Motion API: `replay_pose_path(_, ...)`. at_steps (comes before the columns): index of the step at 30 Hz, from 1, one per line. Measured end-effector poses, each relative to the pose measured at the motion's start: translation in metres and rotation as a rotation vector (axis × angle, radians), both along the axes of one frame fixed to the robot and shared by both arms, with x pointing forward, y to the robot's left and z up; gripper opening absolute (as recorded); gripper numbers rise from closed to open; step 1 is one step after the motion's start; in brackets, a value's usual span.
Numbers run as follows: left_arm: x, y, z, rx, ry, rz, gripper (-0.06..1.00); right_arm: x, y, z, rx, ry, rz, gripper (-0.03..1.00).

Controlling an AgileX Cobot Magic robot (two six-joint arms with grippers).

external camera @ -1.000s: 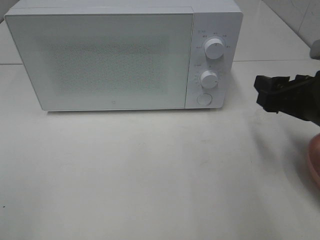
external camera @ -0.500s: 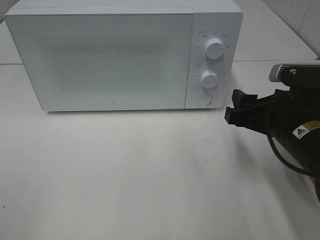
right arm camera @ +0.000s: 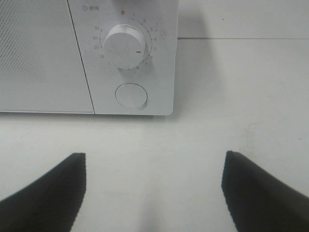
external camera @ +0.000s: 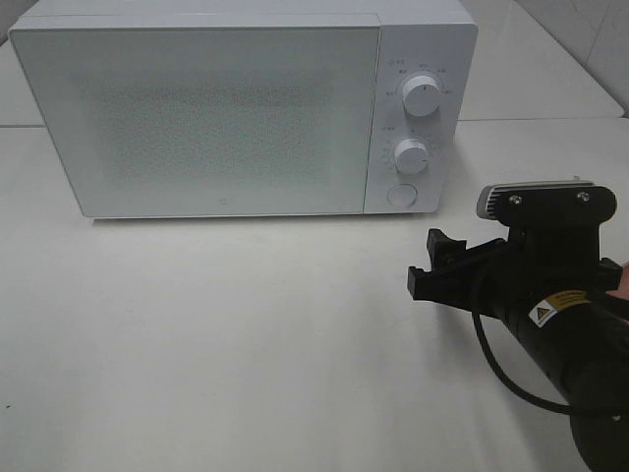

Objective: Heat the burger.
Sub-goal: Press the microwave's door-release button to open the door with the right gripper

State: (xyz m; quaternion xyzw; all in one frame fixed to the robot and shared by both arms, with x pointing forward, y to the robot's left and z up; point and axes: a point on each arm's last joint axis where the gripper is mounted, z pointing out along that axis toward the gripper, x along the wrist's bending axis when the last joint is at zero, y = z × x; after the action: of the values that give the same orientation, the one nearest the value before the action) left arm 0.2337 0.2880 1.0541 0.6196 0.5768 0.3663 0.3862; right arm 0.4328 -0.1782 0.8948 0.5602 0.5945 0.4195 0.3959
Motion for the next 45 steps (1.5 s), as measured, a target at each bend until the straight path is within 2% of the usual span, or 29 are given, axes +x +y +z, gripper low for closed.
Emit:
replay_pose_path(4,0.0,0.0,0.0,0.0,0.0,0.0,0.98,-0.0001,-0.0004,-0.0002,0.013,0.001,-0.011,0.73)
replay_pose_path(7,0.0,0.0,0.0,0.0,0.0,0.0,0.98,-0.0002,-0.0002,-0.0001,0.083,0.004,-0.035,0.7)
replay_pose_path(8,0.0,0.0,0.0,0.0,0.0,0.0,0.98,-0.0003,0.0,-0.0001,0.154,0.008,-0.059,0.67)
replay_pose_path(11,0.0,0.0,0.0,0.0,0.0,0.0,0.98,-0.0003,0.0,-0.0001,0.202,0.011,-0.076,0.66)
replay_pose_path(13,0.0,0.0,0.0,0.0,0.0,0.0,0.98,-0.0003,0.0,-0.0001,0.377,0.021,-0.138,0.58)
replay_pose_path(14,0.0,0.0,0.0,0.0,0.0,0.0,0.98,-0.0003,0.0,-0.0001,0.377,0.021,-0.138,0.58)
replay_pose_path(15,0.0,0.0,0.0,0.0,0.0,0.0,0.98,-0.0003,0.0,-0.0001,0.421,0.023,-0.154,0.55)
replay_pose_path(16,0.0,0.0,0.0,0.0,0.0,0.0,0.98,-0.0003,0.0,-0.0001,0.503,0.028,-0.183,0.51)
replay_pose_path(17,0.0,0.0,0.0,0.0,0.0,0.0,0.98,-0.0003,0.0,-0.0001,0.503,0.028,-0.183,0.51)
replay_pose_path(18,0.0,0.0,0.0,0.0,0.0,0.0,0.98,-0.0003,0.0,-0.0001,0.553,0.031,-0.201,0.49)
replay_pose_path(19,0.0,0.0,0.0,0.0,0.0,0.0,0.98,-0.0003,0.0,-0.0001,0.663,0.037,-0.239,0.43)
replay_pose_path(20,0.0,0.0,0.0,0.0,0.0,0.0,0.98,-0.0003,0.0,-0.0001,0.663,0.037,-0.239,0.43)
replay_pose_path(21,0.0,0.0,0.0,0.0,0.0,0.0,0.98,-0.0003,0.0,-0.0001,0.71,0.04,-0.256,0.4)
replay_pose_path(22,0.0,0.0,0.0,0.0,0.0,0.0,0.98,-0.0003,0.0,-0.0001,0.819,0.046,-0.295,0.34)
replay_pose_path(23,0.0,0.0,0.0,0.0,0.0,0.0,0.98,-0.0003,0.0,-0.0001,0.819,0.046,-0.295,0.34)
replay_pose_path(24,0.0,0.0,0.0,0.0,0.0,0.0,0.98,-0.0003,0.0,-0.0001,0.939,0.053,-0.338,0.28)
replay_pose_path(25,0.0,0.0,0.0,0.0,0.0,0.0,0.98,-0.0003,0.0,-0.0001,0.939,0.053,-0.338,0.28)
replay_pose_path(26,0.0,0.0,0.0,0.0,0.0,0.0,0.98,-0.0003,0.0,-0.0001,0.987,0.056,-0.355,0.26)
replay_pose_path(27,0.0,0.0,0.0,0.0,0.0,0.0,0.98,-0.0003,0.0,-0.0001,1.094,0.062,-0.392,0.21)
replay_pose_path(28,0.0,0.0,0.0,0.0,0.0,0.0,0.98,-0.0003,0.0,-0.0001,1.094,0.062,-0.392,0.21)
replay_pose_path(30,0.0,0.0,0.0,0.0,0.0,0.0,0.98,-0.0003,0.0,-0.0001,1.213,0.068,-0.435,0.15)
replay_pose_path(31,0.0,0.0,0.0,0.0,0.0,0.0,0.98,-0.0003,0.0,-0.0001,1.213,0.068,-0.435,0.15)
replay_pose_path(35,0.0,0.0,0.0,0.0,0.0,0.0,0.98,-0.0005,0.0001,-0.0008,1.335,0.083,-0.483,0.03)
replay_pose_path(41,0.0,0.0,0.0,0.0,0.0,0.0,0.98,-0.0014,0.0004,-0.0033,1.39,0.111,-0.522,0.0)
replay_pose_path(45,0.0,0.0,0.0,0.0,0.0,0.0,0.98,-0.0013,0.0013,-0.0065,1.392,0.129,-0.54,0.0)
